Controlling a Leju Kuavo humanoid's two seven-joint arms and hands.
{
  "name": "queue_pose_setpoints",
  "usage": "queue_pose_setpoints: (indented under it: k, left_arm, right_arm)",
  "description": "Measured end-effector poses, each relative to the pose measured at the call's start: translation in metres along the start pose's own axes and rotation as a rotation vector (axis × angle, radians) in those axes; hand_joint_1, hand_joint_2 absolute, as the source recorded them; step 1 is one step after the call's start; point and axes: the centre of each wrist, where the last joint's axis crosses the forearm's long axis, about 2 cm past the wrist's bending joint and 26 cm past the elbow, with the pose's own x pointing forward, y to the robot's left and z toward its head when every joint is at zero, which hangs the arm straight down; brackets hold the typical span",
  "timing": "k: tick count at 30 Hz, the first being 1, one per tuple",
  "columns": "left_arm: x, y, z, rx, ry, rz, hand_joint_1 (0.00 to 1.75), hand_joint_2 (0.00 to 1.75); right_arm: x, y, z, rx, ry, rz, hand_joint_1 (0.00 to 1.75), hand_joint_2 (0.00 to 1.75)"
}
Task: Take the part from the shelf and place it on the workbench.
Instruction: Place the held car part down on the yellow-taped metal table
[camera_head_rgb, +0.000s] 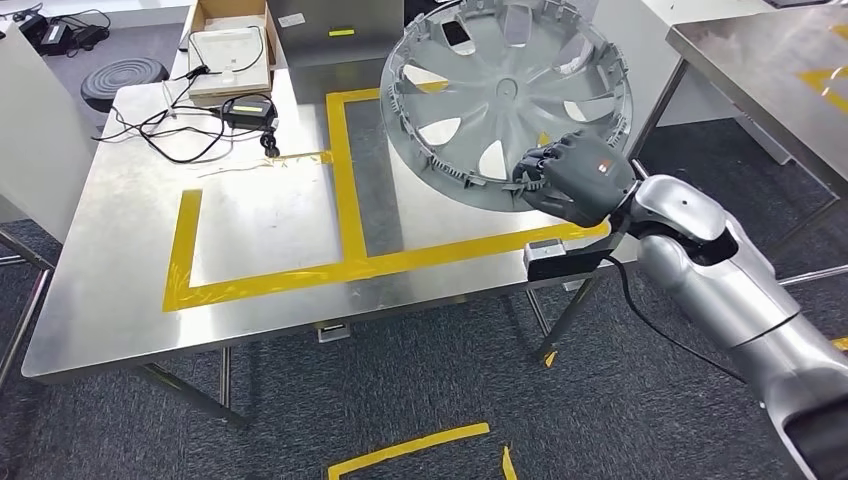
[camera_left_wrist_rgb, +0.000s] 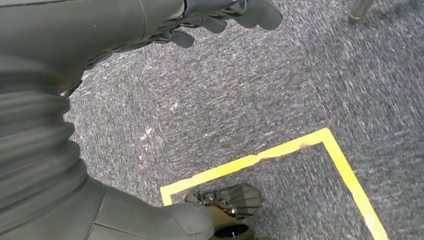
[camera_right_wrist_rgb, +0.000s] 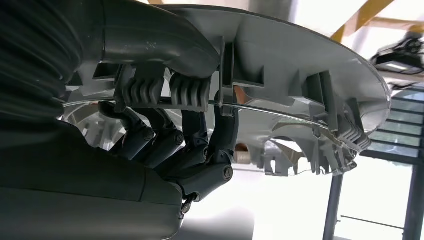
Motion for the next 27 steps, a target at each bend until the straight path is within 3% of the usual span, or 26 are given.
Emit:
queue_pose_setpoints:
  k: [11,18,27]
  left_arm:
    - [0.005,-0.001,-0.002,-0.007,-0.020,-0.024,0.00,1.75]
    - [0.011,0.000,-0.005,-0.021,-0.032,-0.040,0.00,1.75]
    - [0.016,-0.002,-0.007,-0.032,-0.045,-0.048,0.00,1.75]
  right_arm:
    - [-0.002,0.014,-0.083,0.046,0.112,0.041,1.75,1.75]
    - [0.031,0.029,-0.134,0.193,0.162,0.011,1.75,1.75]
    - [0.074,0.043,-0.166,0.282,0.145,-0.017,1.75,1.75]
